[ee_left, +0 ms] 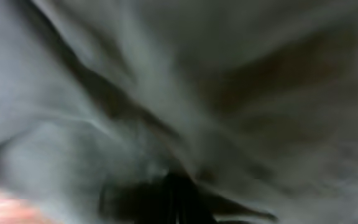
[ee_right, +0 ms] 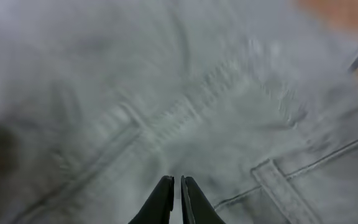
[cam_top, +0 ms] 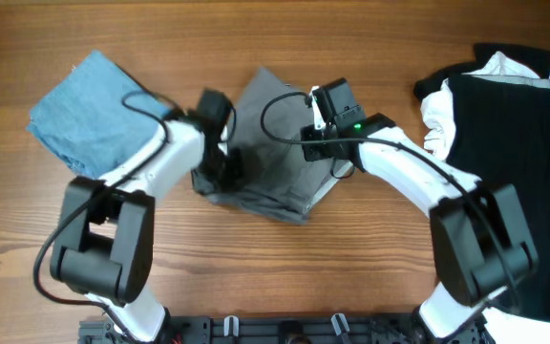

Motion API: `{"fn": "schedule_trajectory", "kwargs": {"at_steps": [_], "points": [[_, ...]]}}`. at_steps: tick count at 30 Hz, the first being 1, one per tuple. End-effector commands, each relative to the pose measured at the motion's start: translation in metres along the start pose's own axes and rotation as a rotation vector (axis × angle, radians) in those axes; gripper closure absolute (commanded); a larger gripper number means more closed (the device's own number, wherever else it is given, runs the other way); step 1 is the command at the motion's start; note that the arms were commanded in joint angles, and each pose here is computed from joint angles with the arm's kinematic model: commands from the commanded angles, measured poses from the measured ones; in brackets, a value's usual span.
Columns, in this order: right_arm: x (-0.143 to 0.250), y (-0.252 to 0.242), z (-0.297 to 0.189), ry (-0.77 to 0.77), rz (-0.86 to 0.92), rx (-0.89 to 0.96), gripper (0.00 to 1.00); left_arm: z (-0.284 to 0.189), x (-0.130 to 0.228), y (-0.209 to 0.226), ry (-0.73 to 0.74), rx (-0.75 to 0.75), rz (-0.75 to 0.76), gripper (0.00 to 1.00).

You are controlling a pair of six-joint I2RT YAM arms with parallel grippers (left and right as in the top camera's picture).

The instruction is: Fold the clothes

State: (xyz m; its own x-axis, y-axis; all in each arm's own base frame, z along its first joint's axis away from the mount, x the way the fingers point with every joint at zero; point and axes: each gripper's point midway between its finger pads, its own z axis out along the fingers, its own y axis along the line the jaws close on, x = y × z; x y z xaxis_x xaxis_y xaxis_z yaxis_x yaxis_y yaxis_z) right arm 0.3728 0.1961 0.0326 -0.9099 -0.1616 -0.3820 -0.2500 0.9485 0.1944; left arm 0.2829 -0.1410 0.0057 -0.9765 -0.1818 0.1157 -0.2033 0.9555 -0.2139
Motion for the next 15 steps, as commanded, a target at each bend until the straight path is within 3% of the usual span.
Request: {"fn": "schedule_trajectory", "kwargs": {"at_steps": [1, 6, 9, 12, 15], "points": [[0.018, 0.005, 0.009, 0.095, 0.05, -0.083, 0.92, 0.027, 0.017, 0.019, 0.03, -0.014, -0.17, 0.96], [0.034, 0.003, 0.007, 0.164, 0.118, -0.07, 0.93, 0.025, -0.017, 0.042, -0.099, -0.022, -0.32, 0.96], [0.035, 0.007, 0.005, 0.169, 0.094, -0.088, 0.92, 0.016, -0.046, 0.047, -0.156, 0.081, -0.369, 0.96], [0.031, 0.011, 0.001, 0.152, 0.018, -0.119, 0.91, 0.0, -0.075, 0.043, -0.211, 0.233, -0.325, 0.96], [0.026, 0.018, -0.003, 0.13, -0.022, -0.153, 0.91, -0.02, -0.094, 0.046, -0.248, 0.288, -0.262, 0.94]]}}
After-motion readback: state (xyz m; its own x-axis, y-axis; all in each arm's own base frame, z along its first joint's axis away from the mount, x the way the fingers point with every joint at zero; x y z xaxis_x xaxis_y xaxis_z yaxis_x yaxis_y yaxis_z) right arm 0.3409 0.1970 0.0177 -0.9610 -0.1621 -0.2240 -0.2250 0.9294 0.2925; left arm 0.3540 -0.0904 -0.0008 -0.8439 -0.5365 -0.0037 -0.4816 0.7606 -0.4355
